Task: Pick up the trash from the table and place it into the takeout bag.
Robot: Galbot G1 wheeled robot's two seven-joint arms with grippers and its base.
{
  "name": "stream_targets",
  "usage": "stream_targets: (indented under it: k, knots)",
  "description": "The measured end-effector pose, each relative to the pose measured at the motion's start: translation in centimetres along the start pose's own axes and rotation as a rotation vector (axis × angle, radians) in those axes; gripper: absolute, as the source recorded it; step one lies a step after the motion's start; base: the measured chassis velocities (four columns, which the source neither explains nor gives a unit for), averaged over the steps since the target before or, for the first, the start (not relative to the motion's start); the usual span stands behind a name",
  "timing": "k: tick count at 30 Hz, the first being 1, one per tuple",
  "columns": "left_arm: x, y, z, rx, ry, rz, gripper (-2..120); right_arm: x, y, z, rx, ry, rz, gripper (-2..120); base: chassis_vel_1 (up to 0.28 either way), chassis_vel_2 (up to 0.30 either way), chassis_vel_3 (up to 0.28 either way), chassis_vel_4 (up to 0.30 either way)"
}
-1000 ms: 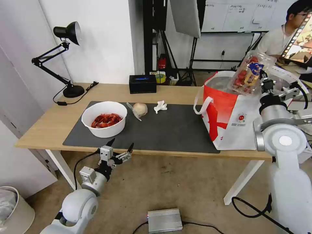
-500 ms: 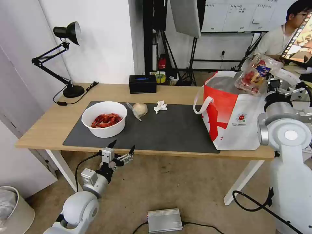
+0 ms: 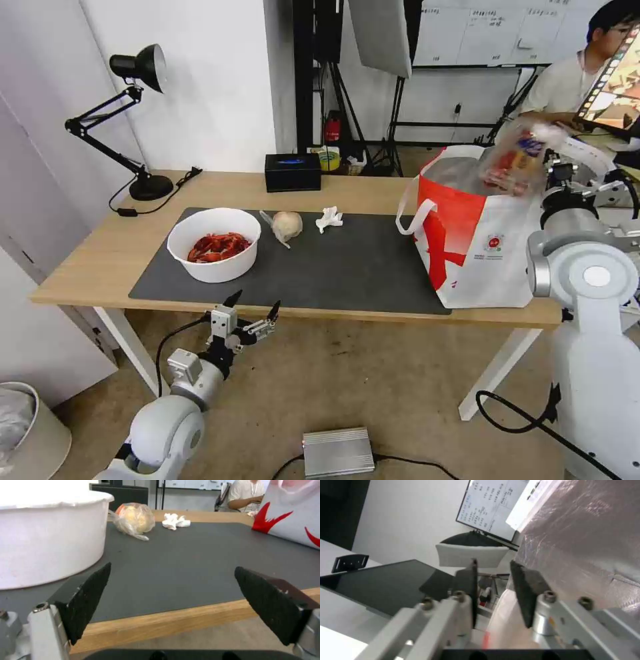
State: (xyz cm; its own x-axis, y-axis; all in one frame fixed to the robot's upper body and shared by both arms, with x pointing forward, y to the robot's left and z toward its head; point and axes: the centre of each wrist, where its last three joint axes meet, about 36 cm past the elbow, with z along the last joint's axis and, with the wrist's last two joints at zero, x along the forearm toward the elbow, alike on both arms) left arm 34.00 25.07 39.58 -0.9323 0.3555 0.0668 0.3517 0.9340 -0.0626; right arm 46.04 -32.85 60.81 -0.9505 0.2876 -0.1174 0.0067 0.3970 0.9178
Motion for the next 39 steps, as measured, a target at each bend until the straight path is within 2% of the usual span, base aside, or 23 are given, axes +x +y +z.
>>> stream_targets:
  k: [5,14,22,24,27,28,32,35,36,39]
  knots:
    - [0.1,-0.3,0.2,0.002,0.003,0.000,100,0.2,-0.3,0.2,0.000,0.004,0.005,43,0.000,0.000,0.000,0.000]
    - [0.1,-0.4,0.2,0.003,0.002,-0.002,100,0.6,-0.5,0.3,0.002,0.010,-0.012,44,0.000,0.000,0.000,0.000]
    - [0.4,-0.2,0.1,0.003,-0.003,-0.013,100,2.4,-0.4,1.4,0.072,0.019,-0.168,50,0.000,0.000,0.000,0.000]
    - [0.5,-0.2,0.1,0.004,-0.006,-0.017,100,3.2,-0.4,2.1,0.108,0.029,-0.259,59,0.000,0.000,0.000,0.000]
    - [0.5,-0.1,0.0,0.006,-0.011,-0.022,100,3.9,-0.7,2.7,0.158,0.036,-0.325,62,0.000,0.000,0.000,0.000]
    - [0.5,-0.1,0.0,0.007,-0.012,-0.023,100,4.3,-0.9,3.1,0.184,0.046,-0.354,68,0.000,0.000,0.000,0.000]
    - [0.5,-0.3,0.0,0.014,-0.016,-0.026,100,5.2,-1.0,3.9,0.212,0.081,-0.381,75,0.000,0.000,0.000,0.000]
    - [0.3,-0.5,0.1,0.027,-0.022,-0.029,100,6.3,-1.7,5.5,0.312,0.128,-0.398,90,0.000,0.000,0.000,0.000]
    - [0.3,-0.5,0.1,0.027,-0.022,-0.029,100,6.3,-1.7,5.5,0.312,0.128,-0.398,90,0.000,0.000,0.000,0.000]
    - [0.1,-0.6,0.2,0.033,-0.031,-0.036,100,7.7,-3.3,7.2,0.425,0.177,-0.405,100,0.000,0.000,0.000,0.000]
